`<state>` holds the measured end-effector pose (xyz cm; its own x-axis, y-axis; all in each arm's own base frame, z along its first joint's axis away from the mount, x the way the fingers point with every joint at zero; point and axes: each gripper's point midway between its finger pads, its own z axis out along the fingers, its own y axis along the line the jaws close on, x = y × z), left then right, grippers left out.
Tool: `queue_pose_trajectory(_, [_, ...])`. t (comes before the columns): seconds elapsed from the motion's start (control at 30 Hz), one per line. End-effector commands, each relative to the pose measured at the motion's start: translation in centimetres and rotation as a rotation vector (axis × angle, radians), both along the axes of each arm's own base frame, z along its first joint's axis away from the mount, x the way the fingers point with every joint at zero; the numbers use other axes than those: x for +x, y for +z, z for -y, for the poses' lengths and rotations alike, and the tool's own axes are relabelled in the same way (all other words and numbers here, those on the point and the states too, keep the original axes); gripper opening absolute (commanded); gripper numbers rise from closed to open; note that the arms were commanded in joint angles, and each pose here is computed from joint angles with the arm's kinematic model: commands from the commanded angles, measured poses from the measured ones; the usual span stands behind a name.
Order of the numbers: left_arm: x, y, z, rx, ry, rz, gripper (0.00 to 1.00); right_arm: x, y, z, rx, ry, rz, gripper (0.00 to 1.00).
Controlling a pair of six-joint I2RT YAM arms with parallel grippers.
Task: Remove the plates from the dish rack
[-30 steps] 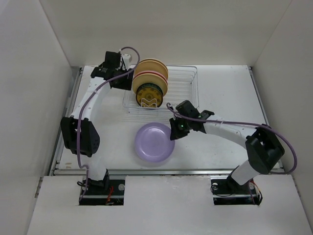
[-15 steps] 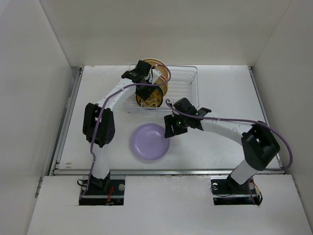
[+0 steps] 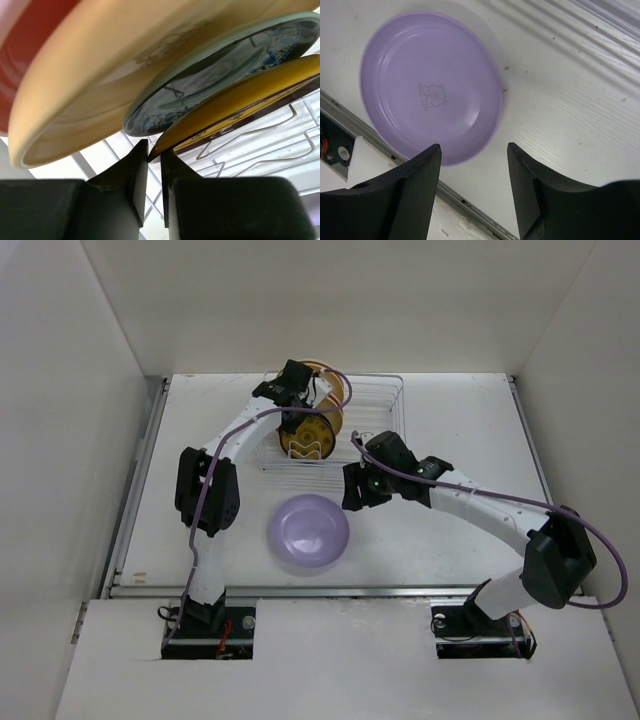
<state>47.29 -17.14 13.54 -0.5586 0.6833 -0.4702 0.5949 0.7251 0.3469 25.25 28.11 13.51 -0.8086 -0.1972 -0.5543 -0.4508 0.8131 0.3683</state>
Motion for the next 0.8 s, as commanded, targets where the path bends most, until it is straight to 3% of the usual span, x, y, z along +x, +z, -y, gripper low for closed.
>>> queue_pose_trajectory(0.0, [0.6,2.1,0.1,-0.024,0.018,0.065,0.08,0.6,1.9,0.4,0.0,-0.016,0.054,0.61])
queue_pose_trajectory(0.07, [0.5,2.0,0.2,-0.03,0.013,0.061,0.15,0.7,2.3,0.2,0.003,-0.009,0.067,0.61])
queue_pose_trajectory(0.17, [0.5,1.0,0.4,-0.03,0.006,0.04,0.43,0.8,2.5,0.2,0.003,-0.009,0.067,0.61])
queue_pose_trajectory(0.27, [0.6,0.7,0.6,-0.029,0.001,0.021,0.45,0.8,2.5,0.3,-0.001,-0.003,0.072,0.61])
queue_pose_trajectory(0.3, [0.6,1.0,0.7,-0.036,0.01,0.021,0.41,0.7,2.8,0.3,0.005,-0.003,0.079,0.61])
queue_pose_trajectory(0.33, [1.0,0.6,0.3,-0.033,0.019,0.016,0.28,0.7,3.2,0.3,0.011,-0.003,0.086,0.61])
queue_pose_trajectory(0.47, [1.0,0.3,0.2,-0.04,0.057,0.008,0.0,0.3,3.0,0.9,0.0,-0.01,0.085,0.61])
queue_pose_trajectory(0.77, [0.2,5.4,-0.6,-0.156,0.081,0.063,0.0,0.1,3.5,1.1,0.006,-0.01,0.092,0.61])
